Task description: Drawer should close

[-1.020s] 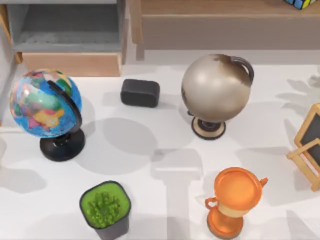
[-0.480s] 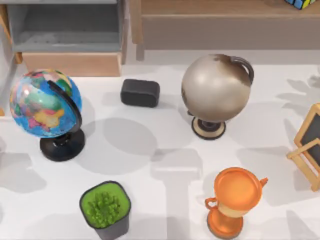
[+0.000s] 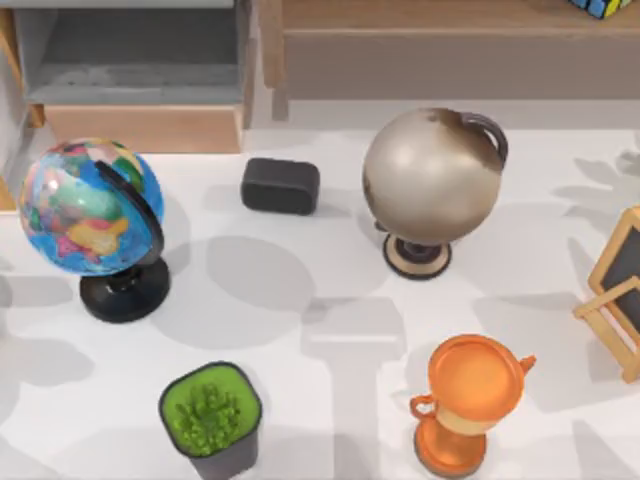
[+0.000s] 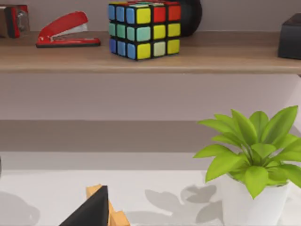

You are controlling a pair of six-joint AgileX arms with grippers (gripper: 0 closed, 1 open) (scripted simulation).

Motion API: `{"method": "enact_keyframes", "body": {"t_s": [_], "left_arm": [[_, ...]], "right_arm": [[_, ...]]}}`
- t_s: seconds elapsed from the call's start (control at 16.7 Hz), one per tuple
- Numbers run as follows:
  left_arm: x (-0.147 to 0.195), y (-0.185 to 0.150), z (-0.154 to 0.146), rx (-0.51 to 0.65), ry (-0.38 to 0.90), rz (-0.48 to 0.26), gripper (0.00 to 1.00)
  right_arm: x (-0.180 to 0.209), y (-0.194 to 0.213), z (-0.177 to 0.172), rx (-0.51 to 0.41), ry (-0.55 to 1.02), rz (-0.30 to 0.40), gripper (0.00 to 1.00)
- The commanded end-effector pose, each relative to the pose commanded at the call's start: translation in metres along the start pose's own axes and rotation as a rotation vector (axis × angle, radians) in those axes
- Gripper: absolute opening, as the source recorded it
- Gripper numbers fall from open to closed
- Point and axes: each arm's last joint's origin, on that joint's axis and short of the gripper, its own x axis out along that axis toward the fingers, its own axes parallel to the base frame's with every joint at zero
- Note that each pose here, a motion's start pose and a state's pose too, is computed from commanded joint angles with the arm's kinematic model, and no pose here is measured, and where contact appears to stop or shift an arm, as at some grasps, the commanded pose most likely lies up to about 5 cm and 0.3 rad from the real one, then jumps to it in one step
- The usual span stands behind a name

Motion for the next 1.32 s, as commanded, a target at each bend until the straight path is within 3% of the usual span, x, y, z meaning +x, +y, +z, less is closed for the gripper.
{"method": "enact_keyframes", "body": {"t_s": [0.24,0.66,1.02,1.32], "left_arm": [[0.006,-0.003,-0.002,-0.005,0.003,-0.011,0.0],[0.058,-0.001,-0.002,-0.005,0.004,-0.007,0.0],[0.06,-0.001,-0.002,-0.007,0.004,-0.01,0.0],[0.084,-0.005,-0.001,-0.013,-0.004,-0.023,0.0]], "right_arm": [[0.0,0.0,0.0,0.0,0.0,0.0,1.0],[0.0,0.0,0.0,0.0,0.0,0.0,1.0],[0.0,0.0,0.0,0.0,0.0,0.0,1.0],[0.0,0.0,0.0,0.0,0.0,0.0,1.0]]}}
